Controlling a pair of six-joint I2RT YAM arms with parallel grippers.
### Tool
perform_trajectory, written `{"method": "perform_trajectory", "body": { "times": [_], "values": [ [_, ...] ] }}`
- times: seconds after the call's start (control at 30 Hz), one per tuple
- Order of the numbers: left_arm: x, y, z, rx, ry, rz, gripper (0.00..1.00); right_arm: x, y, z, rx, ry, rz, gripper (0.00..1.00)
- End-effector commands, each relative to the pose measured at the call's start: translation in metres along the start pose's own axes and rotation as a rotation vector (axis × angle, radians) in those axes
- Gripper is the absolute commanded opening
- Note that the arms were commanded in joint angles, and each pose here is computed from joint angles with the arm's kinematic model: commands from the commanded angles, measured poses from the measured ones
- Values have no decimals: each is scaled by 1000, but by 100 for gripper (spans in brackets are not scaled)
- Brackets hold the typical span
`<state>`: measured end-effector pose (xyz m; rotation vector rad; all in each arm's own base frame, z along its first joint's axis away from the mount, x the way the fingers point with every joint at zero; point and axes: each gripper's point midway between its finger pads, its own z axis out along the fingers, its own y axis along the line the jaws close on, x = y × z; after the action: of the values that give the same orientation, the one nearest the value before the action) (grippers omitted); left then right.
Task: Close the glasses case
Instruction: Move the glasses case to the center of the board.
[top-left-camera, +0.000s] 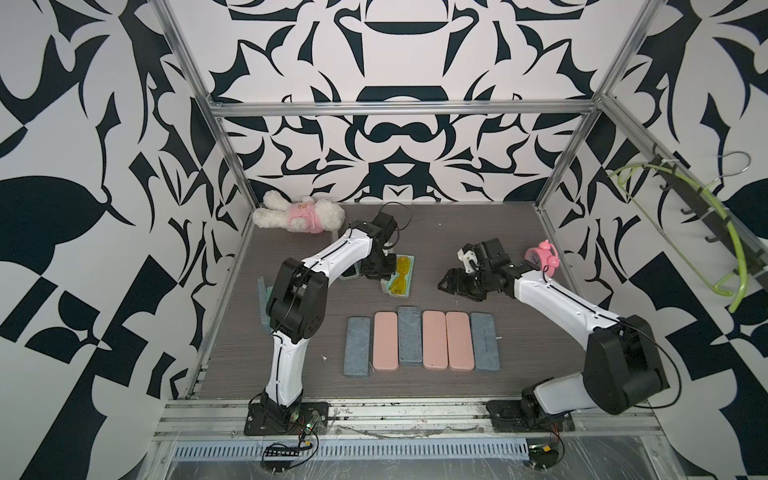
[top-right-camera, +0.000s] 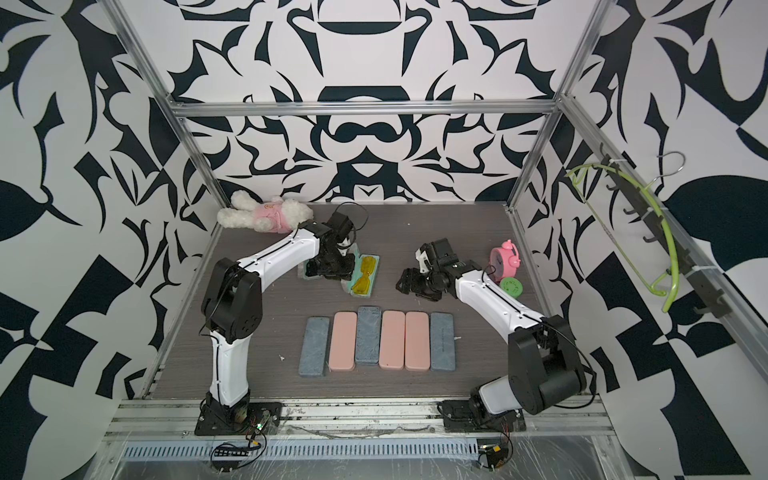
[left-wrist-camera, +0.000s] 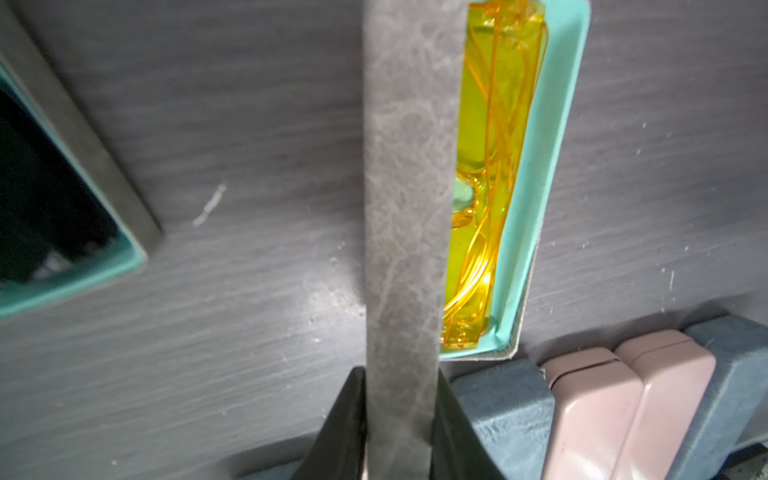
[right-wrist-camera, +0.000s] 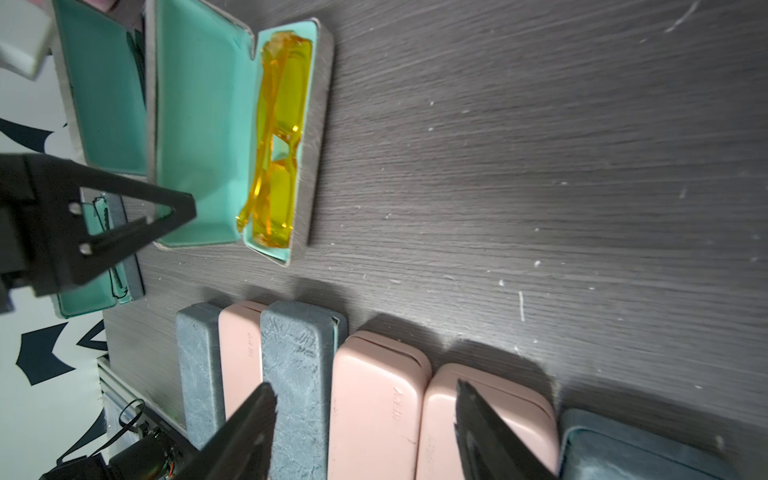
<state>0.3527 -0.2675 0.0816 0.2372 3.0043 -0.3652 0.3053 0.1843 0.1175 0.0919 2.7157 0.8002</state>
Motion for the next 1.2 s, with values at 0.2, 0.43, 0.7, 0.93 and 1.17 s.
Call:
{"method": "perform_trajectory", "body": {
  "times": [0.2,0.43,0.7,0.93,1.17],
  "values": [
    [23,-30,-14,54,-19,-15,27,-3,32,18,-25,11,-45,67],
    [30,-39,-11,76,-24,-31,29,-4,44,37,-14,31,-44,61],
    [35,-39,-15,87,-35,-48,44,-15,39,54,25,13,2,52],
    [30,-42,-31,110,-85,-41,61,-21,37,66,39,8,13,46],
    [15,-54,-67,184,-193,-20,83,-26,35,78,45,2,21,41]
  ]
}}
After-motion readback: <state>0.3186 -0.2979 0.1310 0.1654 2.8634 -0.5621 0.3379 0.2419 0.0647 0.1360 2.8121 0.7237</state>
